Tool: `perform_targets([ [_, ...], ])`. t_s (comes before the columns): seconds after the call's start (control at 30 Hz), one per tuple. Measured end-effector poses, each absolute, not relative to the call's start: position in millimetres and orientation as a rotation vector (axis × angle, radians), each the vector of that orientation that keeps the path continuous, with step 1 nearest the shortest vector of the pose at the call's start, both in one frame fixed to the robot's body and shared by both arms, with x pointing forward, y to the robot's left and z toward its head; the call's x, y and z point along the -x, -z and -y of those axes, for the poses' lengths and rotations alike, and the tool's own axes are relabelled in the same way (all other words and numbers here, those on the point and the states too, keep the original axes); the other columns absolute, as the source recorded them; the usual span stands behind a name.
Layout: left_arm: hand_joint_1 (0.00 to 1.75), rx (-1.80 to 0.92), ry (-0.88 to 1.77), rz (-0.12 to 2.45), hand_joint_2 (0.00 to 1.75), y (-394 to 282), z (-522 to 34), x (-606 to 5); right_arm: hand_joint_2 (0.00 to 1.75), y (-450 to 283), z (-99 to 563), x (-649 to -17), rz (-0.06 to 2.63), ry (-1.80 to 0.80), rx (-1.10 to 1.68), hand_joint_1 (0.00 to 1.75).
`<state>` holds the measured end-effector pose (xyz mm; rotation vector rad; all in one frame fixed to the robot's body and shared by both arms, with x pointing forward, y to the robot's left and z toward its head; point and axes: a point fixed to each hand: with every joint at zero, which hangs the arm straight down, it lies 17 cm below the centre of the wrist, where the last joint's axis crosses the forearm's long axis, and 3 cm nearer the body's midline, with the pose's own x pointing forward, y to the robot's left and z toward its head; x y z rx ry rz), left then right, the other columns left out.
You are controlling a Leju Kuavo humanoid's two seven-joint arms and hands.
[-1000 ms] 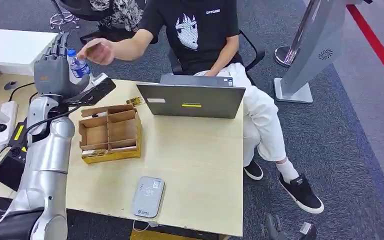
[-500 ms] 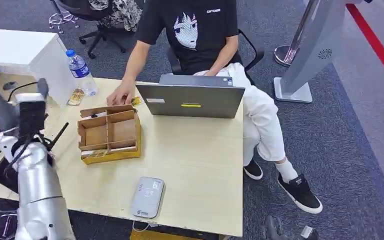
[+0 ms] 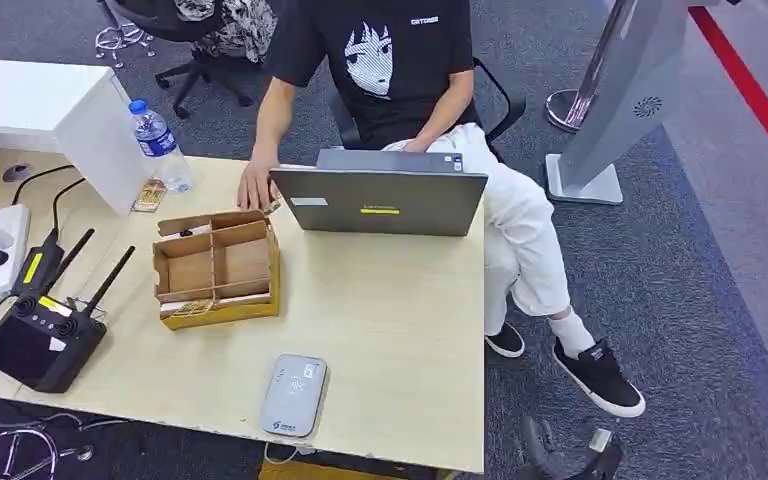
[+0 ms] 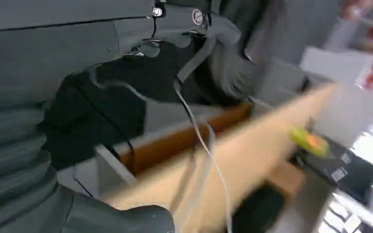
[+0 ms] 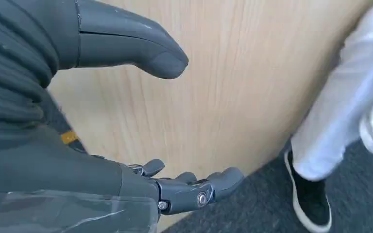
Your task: Pass the card to the sensor for recognition and then transmit it.
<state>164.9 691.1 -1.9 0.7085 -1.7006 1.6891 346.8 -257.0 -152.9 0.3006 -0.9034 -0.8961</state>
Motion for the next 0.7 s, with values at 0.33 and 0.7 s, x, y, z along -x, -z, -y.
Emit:
perform_targets([
  [0.33, 1.75, -0.521, -1.923, 1.186, 1.75, 136.2, -630.9, -105.8, 1.75, 138.1, 238.2, -368.5, 0.919, 0.828, -0.356, 1.75],
  [0.7, 1.75, -0.435, -1.915, 1.019, 1.75, 173.6, -588.2, -96.2, 1.75, 131.6, 229.7, -377.0, 0.925, 0.801, -0.38, 0.0],
])
